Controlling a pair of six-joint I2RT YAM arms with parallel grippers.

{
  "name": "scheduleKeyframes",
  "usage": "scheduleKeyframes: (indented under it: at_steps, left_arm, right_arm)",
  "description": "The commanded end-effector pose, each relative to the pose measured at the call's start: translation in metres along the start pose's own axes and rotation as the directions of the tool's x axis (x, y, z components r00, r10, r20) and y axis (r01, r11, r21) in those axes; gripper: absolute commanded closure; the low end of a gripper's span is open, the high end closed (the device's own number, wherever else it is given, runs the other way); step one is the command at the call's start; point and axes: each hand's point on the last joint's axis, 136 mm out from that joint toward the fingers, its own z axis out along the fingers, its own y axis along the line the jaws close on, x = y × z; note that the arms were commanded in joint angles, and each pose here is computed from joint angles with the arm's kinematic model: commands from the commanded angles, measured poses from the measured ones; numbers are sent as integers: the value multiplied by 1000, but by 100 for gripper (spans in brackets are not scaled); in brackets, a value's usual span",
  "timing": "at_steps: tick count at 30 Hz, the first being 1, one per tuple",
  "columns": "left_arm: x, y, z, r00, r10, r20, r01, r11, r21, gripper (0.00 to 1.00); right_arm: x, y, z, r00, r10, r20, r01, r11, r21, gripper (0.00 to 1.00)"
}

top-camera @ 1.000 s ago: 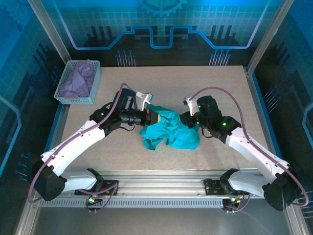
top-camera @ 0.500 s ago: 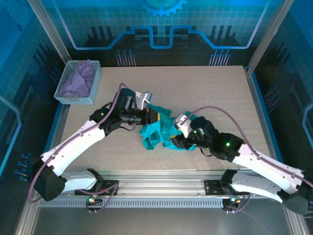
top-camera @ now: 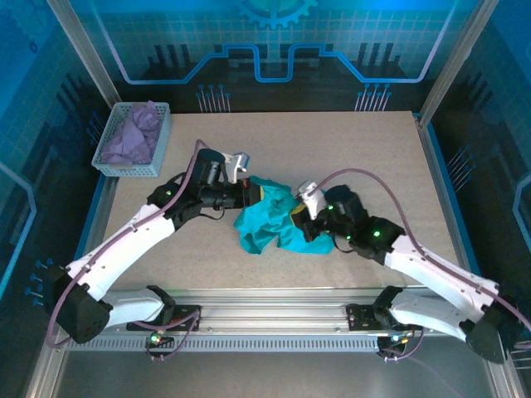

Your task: Fold the inside-out t-shirt

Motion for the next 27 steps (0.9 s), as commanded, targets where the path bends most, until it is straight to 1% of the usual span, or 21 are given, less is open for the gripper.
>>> scheduleKeyframes:
  at_steps: [1,3,5,8,10,13,15,17,19,22,25,27]
  left_arm:
    - [-7,19,-9,999,20,50,-16,997,-77,100]
    - [-7,23,-5,998,35,49,-31,996,-88,100]
    - [-6,27,1,998,50,39,-46,995,-93,93]
    - [-5,30,8,994,102,26,-99,990,-98,74]
    - [-5,35,3,987,155,38,-148,979,-141,64]
    - [-6,34,-12,951,295,93,-269,936,-226,51]
    - [-5,23,-20,916,383,123,-346,906,-243,46]
    - [-1,8,-23,897,420,139,-388,898,-209,45]
    - [8,-10,-20,890,437,130,-421,897,-134,45]
    - [24,-36,-14,882,461,95,-463,886,1,48]
    - [34,-50,-8,883,466,53,-469,879,83,52]
    - [38,-55,-6,885,464,37,-465,878,112,52]
  right_arm:
    - [-20,33,-11,996,56,75,-31,955,-296,100]
    - [-24,37,-13,995,67,71,-37,934,-356,100]
    - [-28,38,-12,995,74,70,-41,920,-390,100]
    - [-31,32,-8,993,96,62,-63,910,-410,100]
    - [-31,29,-5,994,98,51,-69,909,-411,100]
    - [-31,24,-2,995,95,40,-71,915,-397,100]
    - [-31,22,0,995,97,35,-75,917,-392,100]
    - [-31,22,1,995,97,32,-76,917,-391,100]
    - [-30,21,2,995,96,30,-77,919,-387,100]
    - [-29,19,3,995,94,26,-78,923,-376,100]
    - [-28,18,2,995,96,23,-81,927,-367,100]
    - [-27,17,2,995,98,22,-83,930,-359,100]
